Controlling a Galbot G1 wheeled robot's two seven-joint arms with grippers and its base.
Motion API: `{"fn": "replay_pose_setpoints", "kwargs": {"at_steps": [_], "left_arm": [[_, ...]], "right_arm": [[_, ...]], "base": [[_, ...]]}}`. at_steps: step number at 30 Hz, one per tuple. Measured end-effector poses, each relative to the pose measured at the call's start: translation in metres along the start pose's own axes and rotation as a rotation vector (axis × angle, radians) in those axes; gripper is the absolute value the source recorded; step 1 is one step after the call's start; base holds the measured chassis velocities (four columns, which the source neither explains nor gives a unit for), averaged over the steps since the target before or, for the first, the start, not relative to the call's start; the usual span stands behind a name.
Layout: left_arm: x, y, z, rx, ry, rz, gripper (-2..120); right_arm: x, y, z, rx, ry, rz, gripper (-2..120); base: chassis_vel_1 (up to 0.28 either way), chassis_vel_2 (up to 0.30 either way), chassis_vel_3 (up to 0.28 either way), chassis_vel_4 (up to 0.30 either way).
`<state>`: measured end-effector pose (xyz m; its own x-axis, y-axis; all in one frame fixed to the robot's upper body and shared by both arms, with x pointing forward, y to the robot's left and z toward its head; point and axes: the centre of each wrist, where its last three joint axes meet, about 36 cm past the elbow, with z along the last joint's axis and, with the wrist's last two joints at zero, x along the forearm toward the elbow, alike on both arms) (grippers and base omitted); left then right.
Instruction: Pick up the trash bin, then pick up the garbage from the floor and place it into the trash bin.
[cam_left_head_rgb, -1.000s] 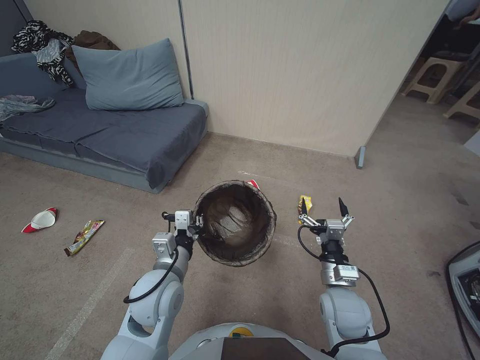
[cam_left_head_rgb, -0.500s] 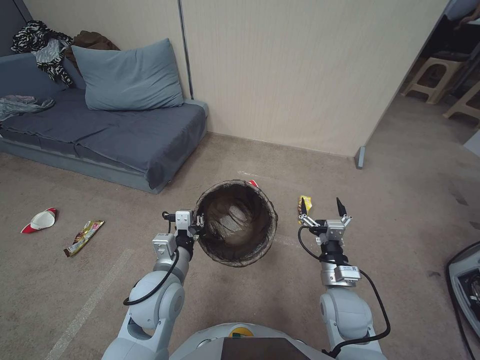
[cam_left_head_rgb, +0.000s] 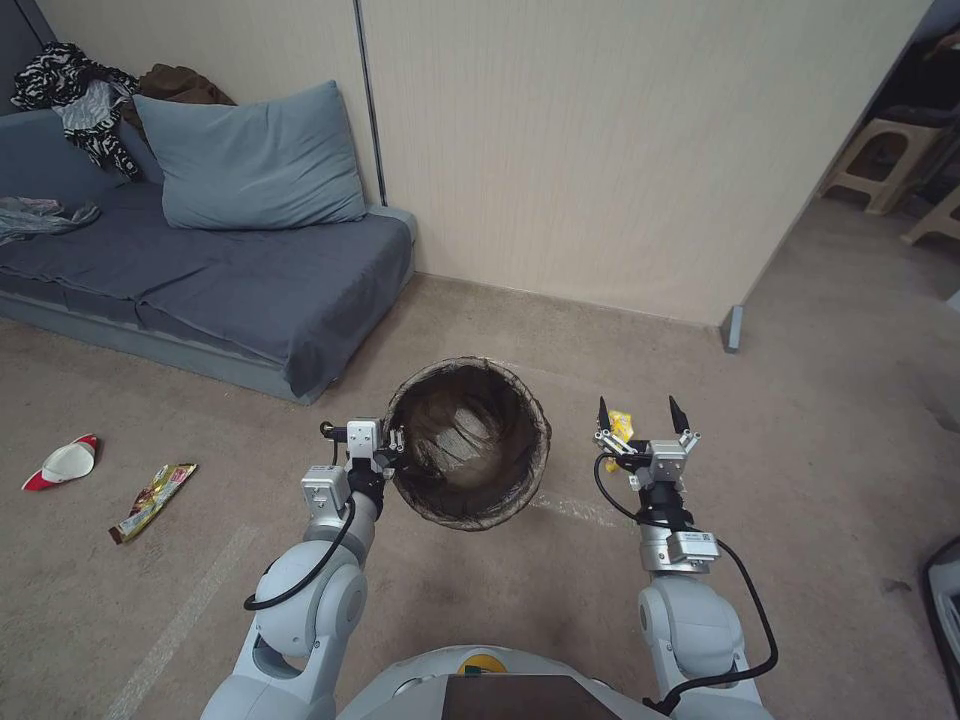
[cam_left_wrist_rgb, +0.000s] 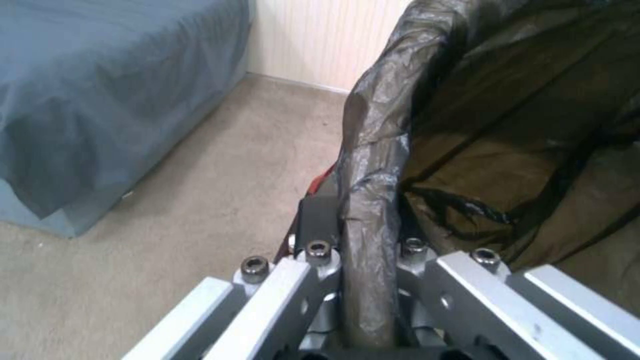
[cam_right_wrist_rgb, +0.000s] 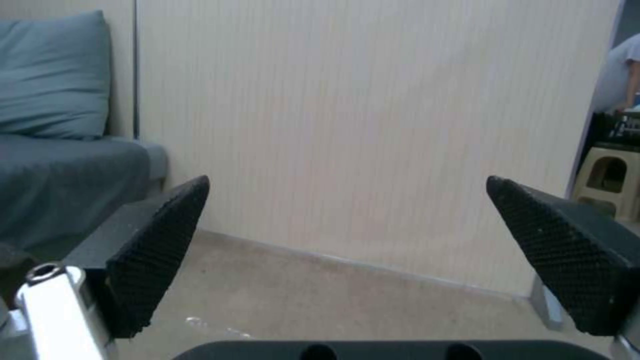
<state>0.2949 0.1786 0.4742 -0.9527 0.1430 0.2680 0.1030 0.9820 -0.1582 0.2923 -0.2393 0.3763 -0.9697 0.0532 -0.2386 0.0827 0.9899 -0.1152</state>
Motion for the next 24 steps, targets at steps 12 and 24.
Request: {"fn": "replay_pose_setpoints", "kwargs": {"at_steps": [12,24], "left_arm": [[0.000,0.002,-0.001,-0.004,-0.003,-0.008,0],[0.003,0.007,-0.011,-0.022,-0.033,-0.016,0]], "right_arm": [[0.000,0.000,0.001,0.009,-0.007,-0.001,98],[-0.020,-0.002,0.020,0.052,-0.011,0.005,100]], "base": [[-0.072,0.073,0.068,-0.078],[-0.015,0.025,0.021,-0.020]]}}
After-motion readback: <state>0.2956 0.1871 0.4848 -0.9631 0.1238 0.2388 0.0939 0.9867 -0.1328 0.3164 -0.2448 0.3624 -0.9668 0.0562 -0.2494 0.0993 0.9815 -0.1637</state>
